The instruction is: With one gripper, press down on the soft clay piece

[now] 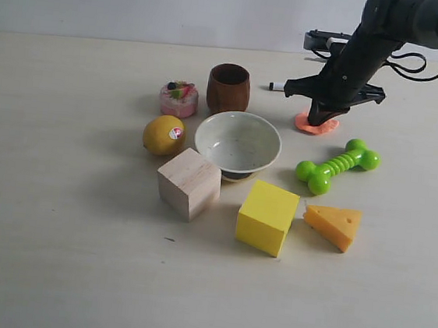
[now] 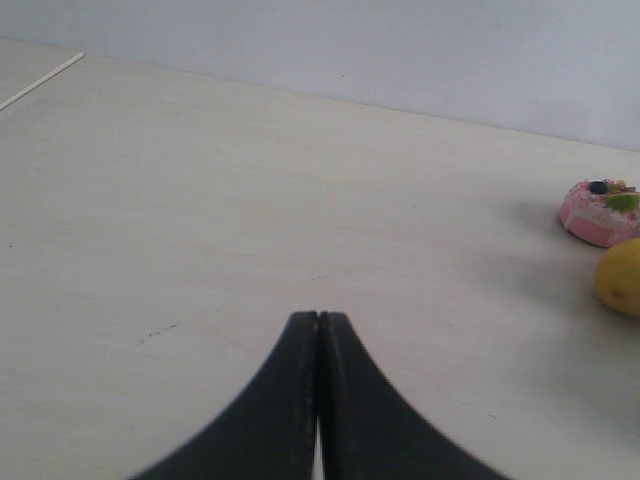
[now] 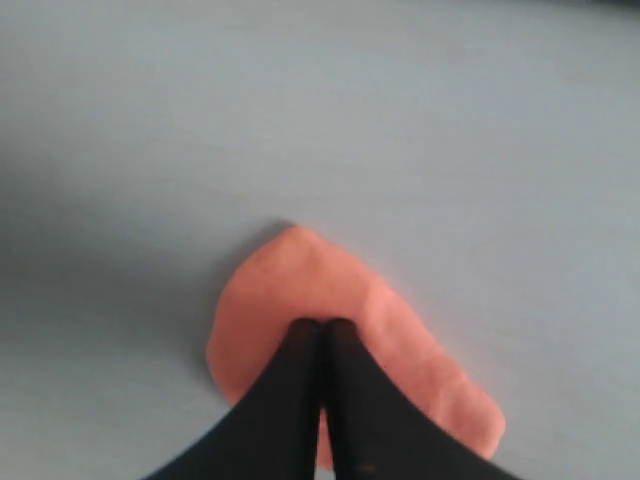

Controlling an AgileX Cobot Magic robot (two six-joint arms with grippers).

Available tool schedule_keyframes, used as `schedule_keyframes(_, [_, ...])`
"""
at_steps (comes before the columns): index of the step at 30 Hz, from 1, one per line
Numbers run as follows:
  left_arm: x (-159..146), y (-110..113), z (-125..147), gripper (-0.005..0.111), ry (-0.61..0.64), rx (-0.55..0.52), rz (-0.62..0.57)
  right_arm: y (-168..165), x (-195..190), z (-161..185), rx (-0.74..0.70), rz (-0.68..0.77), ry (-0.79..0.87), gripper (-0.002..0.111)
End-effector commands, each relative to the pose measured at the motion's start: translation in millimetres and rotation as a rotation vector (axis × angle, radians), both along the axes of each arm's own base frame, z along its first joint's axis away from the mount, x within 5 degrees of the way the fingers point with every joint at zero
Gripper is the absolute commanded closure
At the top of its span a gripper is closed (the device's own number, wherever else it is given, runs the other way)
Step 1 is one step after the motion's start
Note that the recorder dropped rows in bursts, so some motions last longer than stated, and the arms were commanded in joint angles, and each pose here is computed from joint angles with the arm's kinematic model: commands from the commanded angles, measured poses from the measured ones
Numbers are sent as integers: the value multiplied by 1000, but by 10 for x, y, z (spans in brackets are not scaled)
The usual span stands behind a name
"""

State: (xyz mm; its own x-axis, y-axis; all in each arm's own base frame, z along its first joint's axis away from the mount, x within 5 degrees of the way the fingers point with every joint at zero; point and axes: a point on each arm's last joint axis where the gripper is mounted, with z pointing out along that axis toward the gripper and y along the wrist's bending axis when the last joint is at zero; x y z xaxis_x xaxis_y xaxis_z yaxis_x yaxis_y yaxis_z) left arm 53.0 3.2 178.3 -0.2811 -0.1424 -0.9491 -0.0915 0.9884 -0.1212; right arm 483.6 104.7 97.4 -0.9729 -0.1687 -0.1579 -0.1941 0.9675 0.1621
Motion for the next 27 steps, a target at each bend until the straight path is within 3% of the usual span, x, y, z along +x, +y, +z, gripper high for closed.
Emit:
schedule_keyframes(1, [-2,0,20,107,-18,-3,2,56,-125,-322,18,2,118,85])
schedule_keyframes(4, [-2,0,20,107,-18,-3,2,85,-127,-311,52,-15,123,75])
schedule_keyframes(27, [-2,0,20,107,-18,-3,2,92,-94,71,69,-13,43,76])
